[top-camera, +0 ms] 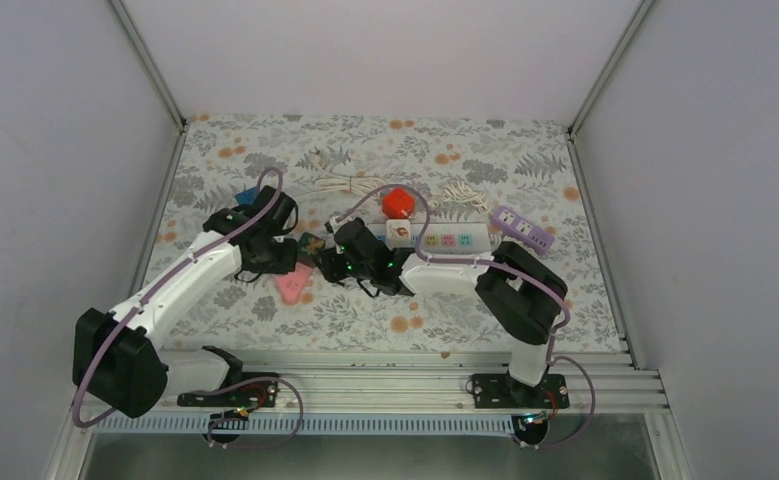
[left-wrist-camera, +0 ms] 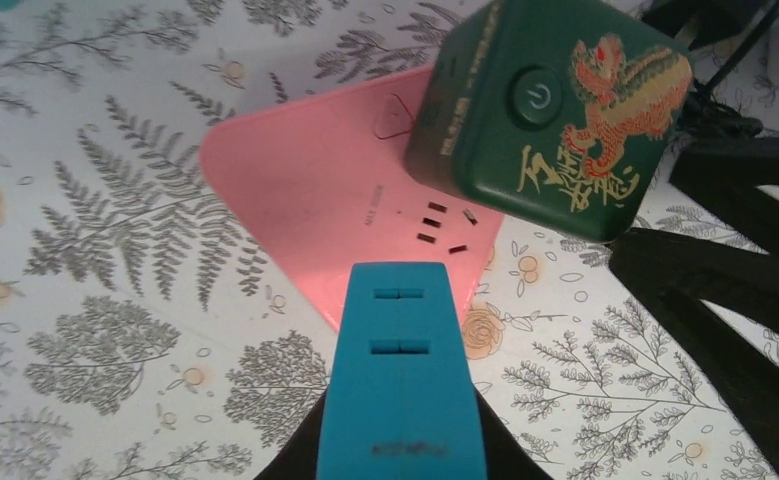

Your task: Insert the plug

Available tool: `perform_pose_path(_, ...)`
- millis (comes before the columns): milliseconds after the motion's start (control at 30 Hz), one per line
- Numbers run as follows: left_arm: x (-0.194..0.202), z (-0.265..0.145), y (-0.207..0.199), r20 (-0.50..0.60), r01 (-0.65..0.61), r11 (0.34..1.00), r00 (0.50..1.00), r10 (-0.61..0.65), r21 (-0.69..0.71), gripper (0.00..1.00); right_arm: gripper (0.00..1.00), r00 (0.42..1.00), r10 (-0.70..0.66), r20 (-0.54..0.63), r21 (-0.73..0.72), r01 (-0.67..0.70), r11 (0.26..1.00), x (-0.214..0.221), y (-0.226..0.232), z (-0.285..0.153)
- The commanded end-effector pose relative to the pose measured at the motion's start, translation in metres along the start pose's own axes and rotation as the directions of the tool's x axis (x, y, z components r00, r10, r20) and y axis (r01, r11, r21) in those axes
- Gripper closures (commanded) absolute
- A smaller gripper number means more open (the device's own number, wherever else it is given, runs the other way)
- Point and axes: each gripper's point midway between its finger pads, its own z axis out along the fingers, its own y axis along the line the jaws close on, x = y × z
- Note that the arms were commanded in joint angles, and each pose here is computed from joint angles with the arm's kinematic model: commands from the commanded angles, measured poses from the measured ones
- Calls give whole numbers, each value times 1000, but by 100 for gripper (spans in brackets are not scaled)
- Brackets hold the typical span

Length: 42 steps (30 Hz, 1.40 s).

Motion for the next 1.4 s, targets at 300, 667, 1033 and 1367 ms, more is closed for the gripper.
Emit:
perform_pose_path(300, 24, 34, -7, -94, -86, 993, 992, 78, -82, 98, 53, 965, 196, 176, -84, -183, 979, -30, -32, -81)
perform_pose_path(667, 41, 51, 0, -152, -175, 965, 977, 147, -195, 98, 52, 961, 226, 160, -99, -212, 972, -30, -40, -84)
perform_pose_path(1033, 40, 54, 2, -157, -179, 957, 977, 145, -228, 98, 51, 961, 229, 155, -89, -217, 972, -30, -43, -84)
perform_pose_path(1367, 33, 58, -7, -144, -186, 957, 977, 157, -222, 98, 51, 961, 234, 148, -73, -225, 972, -27, -48, -84)
